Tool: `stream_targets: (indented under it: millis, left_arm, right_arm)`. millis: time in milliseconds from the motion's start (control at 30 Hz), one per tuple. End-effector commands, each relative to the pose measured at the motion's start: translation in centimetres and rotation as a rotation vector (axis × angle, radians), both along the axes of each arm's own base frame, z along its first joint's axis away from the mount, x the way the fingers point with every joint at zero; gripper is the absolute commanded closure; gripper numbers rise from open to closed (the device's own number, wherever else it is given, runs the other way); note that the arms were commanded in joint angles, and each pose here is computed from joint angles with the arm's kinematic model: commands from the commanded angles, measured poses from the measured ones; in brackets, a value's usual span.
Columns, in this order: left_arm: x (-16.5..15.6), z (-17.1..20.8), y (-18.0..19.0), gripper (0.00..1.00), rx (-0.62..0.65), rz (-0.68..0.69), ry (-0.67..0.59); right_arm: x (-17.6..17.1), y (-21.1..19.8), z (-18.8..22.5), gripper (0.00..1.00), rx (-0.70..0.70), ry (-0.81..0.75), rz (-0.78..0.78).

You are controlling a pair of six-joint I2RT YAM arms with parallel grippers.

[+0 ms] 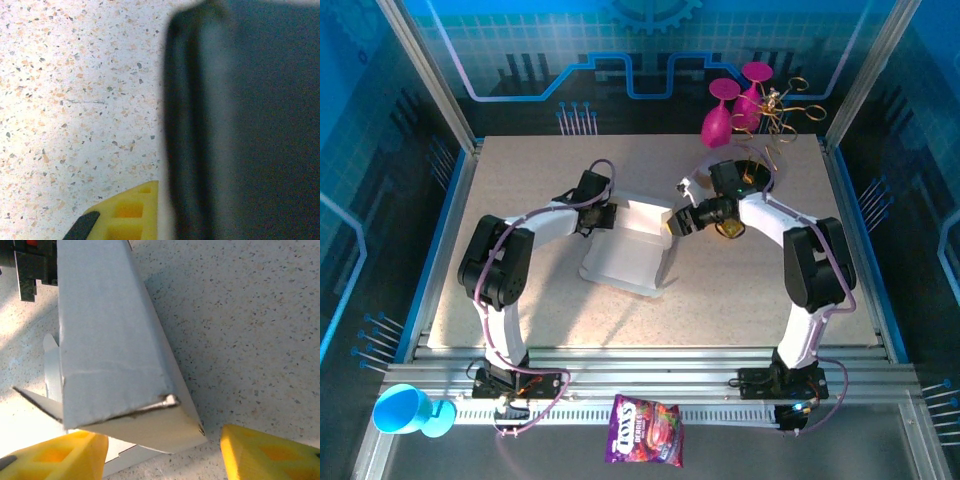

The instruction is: Fold the paper box

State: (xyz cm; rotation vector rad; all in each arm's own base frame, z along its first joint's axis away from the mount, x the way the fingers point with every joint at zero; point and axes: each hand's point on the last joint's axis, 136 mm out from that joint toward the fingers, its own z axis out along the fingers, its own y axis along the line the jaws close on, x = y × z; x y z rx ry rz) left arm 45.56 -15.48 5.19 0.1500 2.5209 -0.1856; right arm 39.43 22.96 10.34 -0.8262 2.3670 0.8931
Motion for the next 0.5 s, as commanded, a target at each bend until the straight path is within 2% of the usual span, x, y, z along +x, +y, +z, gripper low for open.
stream_targets:
  millis: [0, 233, 467]
  left_arm:
    - [-2.06, -2.99, -1.44, 1.00, -0.032, -0.089, 0.130]
    - [-1.83, -3.00, -1.72, 1.00, -0.043, -0.103, 0.135]
    - [-1.72, -3.13, -1.45, 1.00, -0.047, -0.090, 0.149]
  right_arm:
    - [-0.07, 1.33, -0.18, 0.38, 0.020, 0.019, 0.051]
    - [0.60, 2.11, 0.03, 0.40, 0.026, 0.019, 0.070]
    - [0.92, 1.85, -0.02, 0.54, 0.015, 0.002, 0.031]
